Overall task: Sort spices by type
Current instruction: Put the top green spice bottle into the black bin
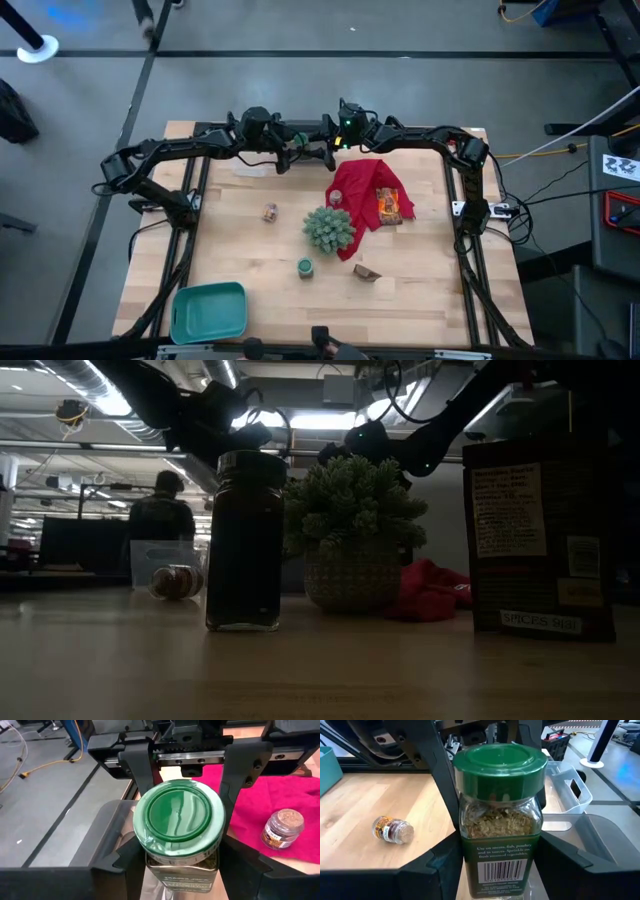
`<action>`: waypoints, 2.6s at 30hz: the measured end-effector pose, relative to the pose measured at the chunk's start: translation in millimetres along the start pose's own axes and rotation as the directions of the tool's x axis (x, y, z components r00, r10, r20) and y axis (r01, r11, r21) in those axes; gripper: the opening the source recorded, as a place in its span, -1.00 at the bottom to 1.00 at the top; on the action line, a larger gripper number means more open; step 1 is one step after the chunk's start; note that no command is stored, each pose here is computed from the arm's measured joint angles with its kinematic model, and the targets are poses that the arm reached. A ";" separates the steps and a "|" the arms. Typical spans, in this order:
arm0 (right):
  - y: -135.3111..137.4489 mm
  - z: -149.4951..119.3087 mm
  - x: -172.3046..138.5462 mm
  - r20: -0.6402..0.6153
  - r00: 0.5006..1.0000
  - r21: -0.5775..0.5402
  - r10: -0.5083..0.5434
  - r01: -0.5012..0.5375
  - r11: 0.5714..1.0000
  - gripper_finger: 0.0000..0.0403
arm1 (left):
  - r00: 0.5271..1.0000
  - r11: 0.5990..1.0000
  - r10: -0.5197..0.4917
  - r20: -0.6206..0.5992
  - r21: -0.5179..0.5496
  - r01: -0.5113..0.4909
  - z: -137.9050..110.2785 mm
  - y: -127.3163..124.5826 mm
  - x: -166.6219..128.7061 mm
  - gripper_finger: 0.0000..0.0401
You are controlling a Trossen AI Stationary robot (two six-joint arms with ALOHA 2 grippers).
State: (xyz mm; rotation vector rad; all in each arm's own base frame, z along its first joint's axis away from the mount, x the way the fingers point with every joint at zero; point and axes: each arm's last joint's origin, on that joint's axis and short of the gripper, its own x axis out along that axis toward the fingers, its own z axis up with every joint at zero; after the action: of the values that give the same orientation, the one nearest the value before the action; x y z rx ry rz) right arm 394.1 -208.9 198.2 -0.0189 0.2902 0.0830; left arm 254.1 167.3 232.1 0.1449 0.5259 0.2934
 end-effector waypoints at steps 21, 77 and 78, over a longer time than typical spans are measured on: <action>-3.4 -1.7 -0.5 -0.042 0.991 0.082 -0.126 0.129 0.988 0.33 | 0.998 0.998 0.069 0.014 0.001 -0.069 3.4 3.4 -1.6 -0.06; 5.8 159.8 -84.6 -0.649 0.714 0.029 -0.263 0.368 0.930 0.39 | 0.968 0.945 0.213 -0.133 -0.221 -0.239 -65.2 48.7 53.4 0.00; 5.8 160.0 -84.8 -0.650 0.712 0.027 -0.264 0.369 0.929 0.39 | 0.968 0.944 0.213 -0.133 -0.228 -0.239 -65.2 48.8 53.4 0.00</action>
State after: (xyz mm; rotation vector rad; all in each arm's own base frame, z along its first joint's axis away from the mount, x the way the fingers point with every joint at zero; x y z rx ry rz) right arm 358.2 -204.9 375.7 0.0613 0.9812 -0.3056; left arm 253.0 234.1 161.3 -0.0489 0.5755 0.5905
